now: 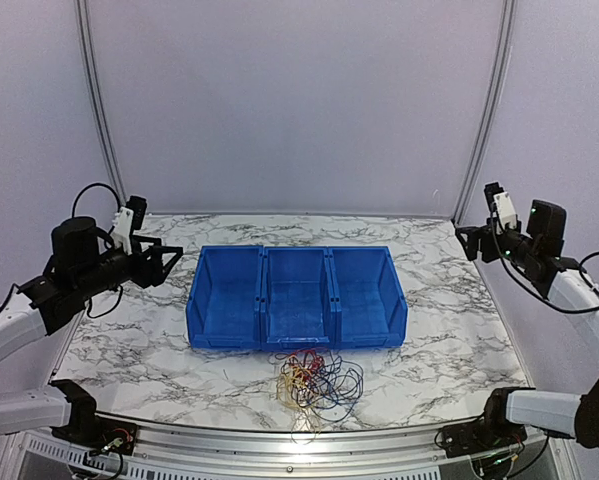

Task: Untangle the cables

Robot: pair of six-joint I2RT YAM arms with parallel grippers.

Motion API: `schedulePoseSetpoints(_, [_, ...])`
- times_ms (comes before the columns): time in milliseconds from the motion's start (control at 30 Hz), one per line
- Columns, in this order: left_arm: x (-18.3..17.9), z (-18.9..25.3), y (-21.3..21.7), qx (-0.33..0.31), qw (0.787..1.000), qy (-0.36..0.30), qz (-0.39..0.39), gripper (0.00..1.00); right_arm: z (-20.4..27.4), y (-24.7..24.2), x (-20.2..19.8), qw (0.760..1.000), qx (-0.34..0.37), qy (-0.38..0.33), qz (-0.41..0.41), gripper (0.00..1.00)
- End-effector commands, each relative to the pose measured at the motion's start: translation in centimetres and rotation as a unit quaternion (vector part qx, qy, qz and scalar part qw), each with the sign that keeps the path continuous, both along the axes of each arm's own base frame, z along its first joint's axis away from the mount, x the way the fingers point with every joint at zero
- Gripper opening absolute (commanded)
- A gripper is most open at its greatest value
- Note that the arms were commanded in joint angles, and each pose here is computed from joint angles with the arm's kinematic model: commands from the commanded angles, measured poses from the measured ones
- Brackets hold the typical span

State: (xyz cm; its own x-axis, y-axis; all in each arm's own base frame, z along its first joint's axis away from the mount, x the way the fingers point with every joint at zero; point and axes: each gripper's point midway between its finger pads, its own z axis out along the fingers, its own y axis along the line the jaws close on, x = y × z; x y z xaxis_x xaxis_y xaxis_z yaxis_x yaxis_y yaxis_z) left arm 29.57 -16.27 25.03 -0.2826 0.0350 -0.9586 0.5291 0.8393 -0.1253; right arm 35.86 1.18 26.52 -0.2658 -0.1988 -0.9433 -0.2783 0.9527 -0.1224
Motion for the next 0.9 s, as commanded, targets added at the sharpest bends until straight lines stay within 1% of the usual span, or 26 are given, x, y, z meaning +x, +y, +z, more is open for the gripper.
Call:
schedulePoseSetpoints(0, [-1.1,1.4,-3.1,-0.007,0.997,-0.006,-0.073,0.71,1.3,2.6,-1.4,0.996,0.006,-0.011,0.088,0.98])
schedulePoseSetpoints(100, [-2.0,0.9,-5.3,0.006,0.994,0.01,-0.11,0.67,1.5,6.3,-3.2,0.977,-0.005,-0.013,0.211,0.99])
schedulePoseSetpoints(133, [-2.5,0.7,-6.2,0.012,0.992,0.017,-0.127,0.62,1.5,7.4,-3.4,0.972,-0.01,-0.011,0.236,0.98])
schedulePoseSetpoints(167, [-3.1,0.6,-7.2,0.016,0.989,0.022,-0.147,0.57,1.6,8.6,-3.4,0.968,-0.018,-0.008,0.252,0.94])
schedulePoseSetpoints(200, [-4.1,0.0,-8.5,0.026,0.984,0.039,-0.171,0.55,1.2,11.0,-3.8,0.959,-0.034,0.0,0.28,0.91])
schedulePoseSetpoints(233, [-4.5,-0.3,-9.3,0.035,0.982,0.05,-0.181,0.54,0.7,12.0,-4.0,0.954,-0.057,0.01,0.295,0.87])
schedulePoseSetpoints(267, [-5.0,-0.7,-10.2,0.045,0.979,0.058,-0.191,0.54,0.0,14.5,-4.9,0.94,-0.079,0.017,0.33,0.84])
schedulePoseSetpoints(333, [-6.8,-1.3,-12.4,0.06,0.972,0.068,-0.218,0.54,-1.0,17.5,-6.3,0.921,-0.113,0.023,0.372,0.78])
schedulePoseSetpoints(400, [-8.2,-2.1,-14.2,0.067,0.965,0.08,-0.241,0.55,-1.8,20.0,-8.1,0.897,-0.134,0.025,0.42,0.73])
schedulePoseSetpoints(500, [-10.3,-3.1,-16.8,0.076,0.956,0.101,-0.265,0.54,-3.6,23.2,-10.9,0.859,-0.157,0.038,0.486,0.61])
schedulePoseSetpoints(533, [-10.9,-3.6,-17.5,0.081,0.953,0.108,-0.271,0.53,-4.7,24.2,-11.7,0.846,-0.167,0.047,0.503,0.54])
schedulePoseSetpoints(567, [-11.5,-4.2,-18.2,0.086,0.951,0.115,-0.274,0.52,-5.7,25.0,-12.5,0.835,-0.174,0.057,0.519,0.51])
schedulePoseSetpoints(600, [-12.1,-4.7,-18.8,0.088,0.949,0.123,-0.277,0.52,-6.9,25.7,-13.2,0.824,-0.184,0.066,0.532,0.44])
schedulePoseSetpoints(700, [-13.4,-6.2,-20.1,0.085,0.944,0.146,-0.283,0.5,-10.1,27.8,-15.2,0.795,-0.208,0.09,0.563,0.35])
schedulePoseSetpoints(767, [-14.0,-7.0,-20.6,0.079,0.943,0.154,-0.283,0.5,-11.2,28.7,-16.2,0.782,-0.219,0.094,0.576,0.33])
schedulePoseSetpoints(867, [-14.1,-7.3,-20.8,0.057,0.948,0.15,-0.277,0.5,-12.3,29.7,-16.4,0.777,-0.229,0.098,0.578,0.33])
